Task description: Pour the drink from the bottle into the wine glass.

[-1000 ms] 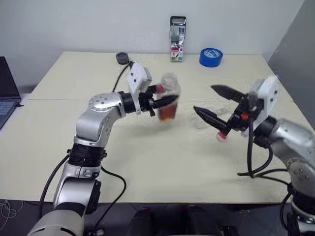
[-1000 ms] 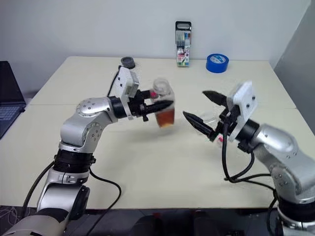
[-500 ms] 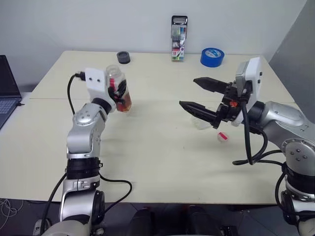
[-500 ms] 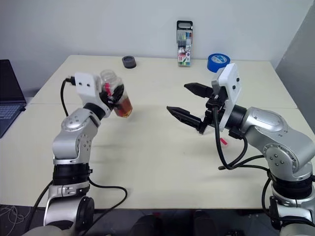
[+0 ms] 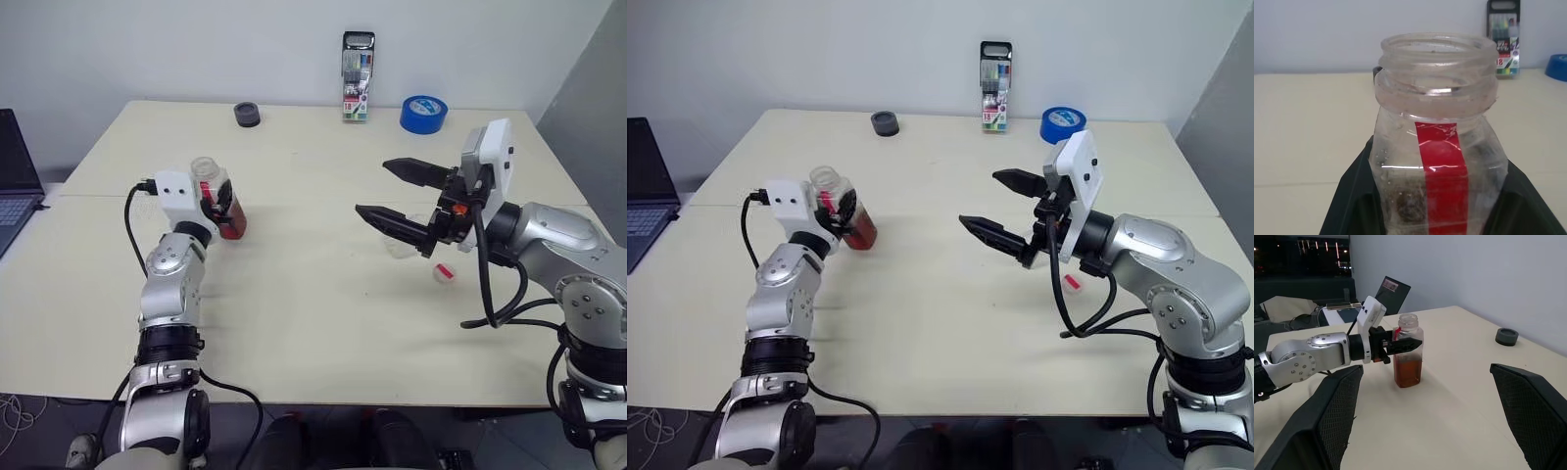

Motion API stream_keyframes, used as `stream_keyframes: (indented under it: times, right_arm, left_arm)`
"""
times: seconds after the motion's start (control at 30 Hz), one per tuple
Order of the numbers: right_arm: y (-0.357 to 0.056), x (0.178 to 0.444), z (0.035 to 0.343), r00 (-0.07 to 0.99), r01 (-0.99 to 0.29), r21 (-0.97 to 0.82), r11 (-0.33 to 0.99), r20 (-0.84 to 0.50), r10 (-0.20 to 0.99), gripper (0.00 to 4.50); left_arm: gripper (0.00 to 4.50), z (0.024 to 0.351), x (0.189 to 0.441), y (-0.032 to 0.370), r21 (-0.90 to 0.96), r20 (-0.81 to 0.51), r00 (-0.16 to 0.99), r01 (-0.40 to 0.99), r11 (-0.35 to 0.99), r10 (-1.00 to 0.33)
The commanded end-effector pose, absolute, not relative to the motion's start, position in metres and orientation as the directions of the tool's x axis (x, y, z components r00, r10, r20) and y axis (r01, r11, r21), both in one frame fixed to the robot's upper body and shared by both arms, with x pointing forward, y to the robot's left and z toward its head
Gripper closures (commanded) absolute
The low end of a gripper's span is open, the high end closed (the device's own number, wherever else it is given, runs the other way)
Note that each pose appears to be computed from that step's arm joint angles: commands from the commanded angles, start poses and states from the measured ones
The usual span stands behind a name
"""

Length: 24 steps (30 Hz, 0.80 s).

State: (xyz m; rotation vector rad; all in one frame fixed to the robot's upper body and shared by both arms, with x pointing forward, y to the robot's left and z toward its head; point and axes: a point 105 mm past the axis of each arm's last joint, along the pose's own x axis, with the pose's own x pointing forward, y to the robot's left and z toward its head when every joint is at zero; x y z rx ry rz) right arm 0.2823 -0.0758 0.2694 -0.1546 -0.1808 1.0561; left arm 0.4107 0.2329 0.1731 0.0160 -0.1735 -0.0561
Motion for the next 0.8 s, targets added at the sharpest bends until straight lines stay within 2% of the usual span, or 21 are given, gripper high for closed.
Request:
stream_keyframes:
  times: [0.03, 0.13, 0.17, 0.37, 0.4, 0.8]
  right_arm:
    - [-0.075, 0.278, 0.281, 0.477, -0.833, -0.257, 0.49, 0.115, 0.871, 0.06]
    - [-0.075, 0.278, 0.28, 0.483, -0.83, -0.256, 0.496, 0.115, 0.868, 0.06]
    - [-0.075, 0.278, 0.28, 0.486, -0.828, -0.255, 0.499, 0.116, 0.866, 0.0]
    - [-0.076, 0.277, 0.277, 0.498, -0.824, -0.247, 0.51, 0.116, 0.86, 0.0]
    - [-0.076, 0.277, 0.276, 0.499, -0.823, -0.246, 0.511, 0.116, 0.859, 0.0]
    - [-0.074, 0.277, 0.268, 0.505, -0.822, -0.241, 0.516, 0.112, 0.856, 0.0]
  left_arm:
    - [2.68, 0.179, 0.413, 0.232, 0.046, 0.202, 0.977, 0.058, 0.997, -0.066]
    - [2.68, 0.174, 0.413, 0.233, 0.041, 0.192, 0.979, 0.06, 0.997, -0.067]
    - [2.0, 0.173, 0.413, 0.233, 0.035, 0.19, 0.979, 0.063, 0.997, -0.069]
    - [0.17, 0.172, 0.412, 0.236, 0.035, 0.184, 0.98, 0.068, 0.997, -0.073]
    - [0.01, 0.172, 0.411, 0.236, 0.037, 0.182, 0.981, 0.067, 0.997, -0.073]
    - [0.01, 0.149, 0.392, 0.235, 0.075, 0.108, 0.992, 0.05, 0.996, -0.058]
